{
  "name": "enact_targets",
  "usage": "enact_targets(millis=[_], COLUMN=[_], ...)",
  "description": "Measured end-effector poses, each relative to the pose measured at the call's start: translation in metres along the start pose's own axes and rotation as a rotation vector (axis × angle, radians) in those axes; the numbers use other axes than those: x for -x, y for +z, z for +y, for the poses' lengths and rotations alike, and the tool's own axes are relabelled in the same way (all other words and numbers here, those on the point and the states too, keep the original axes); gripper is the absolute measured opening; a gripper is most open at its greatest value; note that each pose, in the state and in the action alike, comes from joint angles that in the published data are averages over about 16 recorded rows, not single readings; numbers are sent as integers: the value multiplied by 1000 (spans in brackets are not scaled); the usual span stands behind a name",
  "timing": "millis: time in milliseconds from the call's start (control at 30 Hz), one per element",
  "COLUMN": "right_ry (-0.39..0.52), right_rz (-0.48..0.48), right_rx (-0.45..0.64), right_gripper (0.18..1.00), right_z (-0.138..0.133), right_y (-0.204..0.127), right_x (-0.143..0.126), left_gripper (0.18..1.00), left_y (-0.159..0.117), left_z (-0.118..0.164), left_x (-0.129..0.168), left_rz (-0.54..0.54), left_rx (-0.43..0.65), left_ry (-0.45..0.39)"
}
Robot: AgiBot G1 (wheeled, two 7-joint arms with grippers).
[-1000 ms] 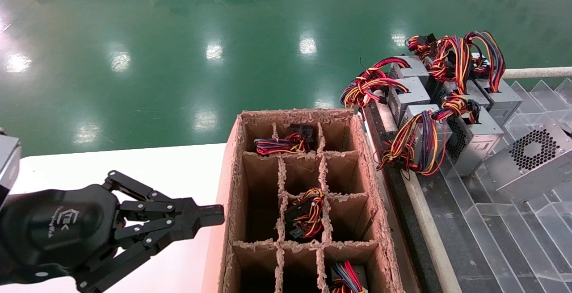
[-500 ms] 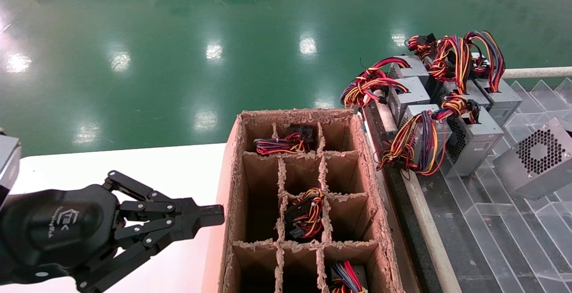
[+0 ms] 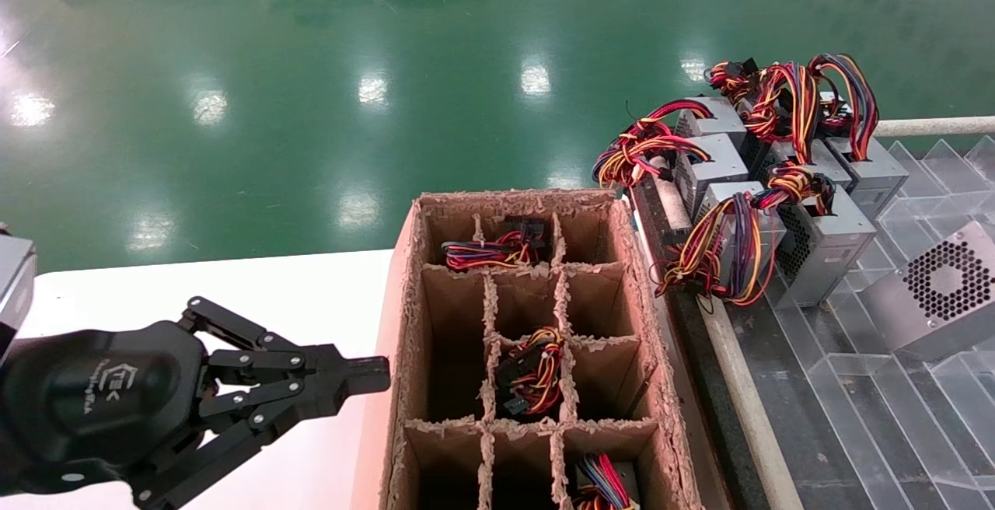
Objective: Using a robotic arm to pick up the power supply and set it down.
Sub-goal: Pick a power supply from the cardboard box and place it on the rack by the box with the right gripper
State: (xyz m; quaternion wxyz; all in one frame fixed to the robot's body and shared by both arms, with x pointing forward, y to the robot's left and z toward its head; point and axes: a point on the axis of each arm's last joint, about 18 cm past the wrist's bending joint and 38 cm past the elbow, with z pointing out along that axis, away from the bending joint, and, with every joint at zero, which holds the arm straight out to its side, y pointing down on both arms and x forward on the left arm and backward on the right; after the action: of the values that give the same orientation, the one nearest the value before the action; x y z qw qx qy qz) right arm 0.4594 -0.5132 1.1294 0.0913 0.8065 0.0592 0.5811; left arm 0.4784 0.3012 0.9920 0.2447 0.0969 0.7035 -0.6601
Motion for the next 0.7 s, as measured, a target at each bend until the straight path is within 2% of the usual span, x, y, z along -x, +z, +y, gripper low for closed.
enact_targets(millis=[333, 700], right_ry=[-38, -91], right_rz=[-9, -6], right_rx=[9, -45], right_gripper=[207, 207], right_z=[-3, -25], right_y=[6, 19], right_x=[-3, -12], left_gripper=[191, 191], left_y=[0, 0], left_z=[0, 0], left_x=[0, 0], left_rz=[0, 0], left_rx=[0, 0], left_ry=[0, 0])
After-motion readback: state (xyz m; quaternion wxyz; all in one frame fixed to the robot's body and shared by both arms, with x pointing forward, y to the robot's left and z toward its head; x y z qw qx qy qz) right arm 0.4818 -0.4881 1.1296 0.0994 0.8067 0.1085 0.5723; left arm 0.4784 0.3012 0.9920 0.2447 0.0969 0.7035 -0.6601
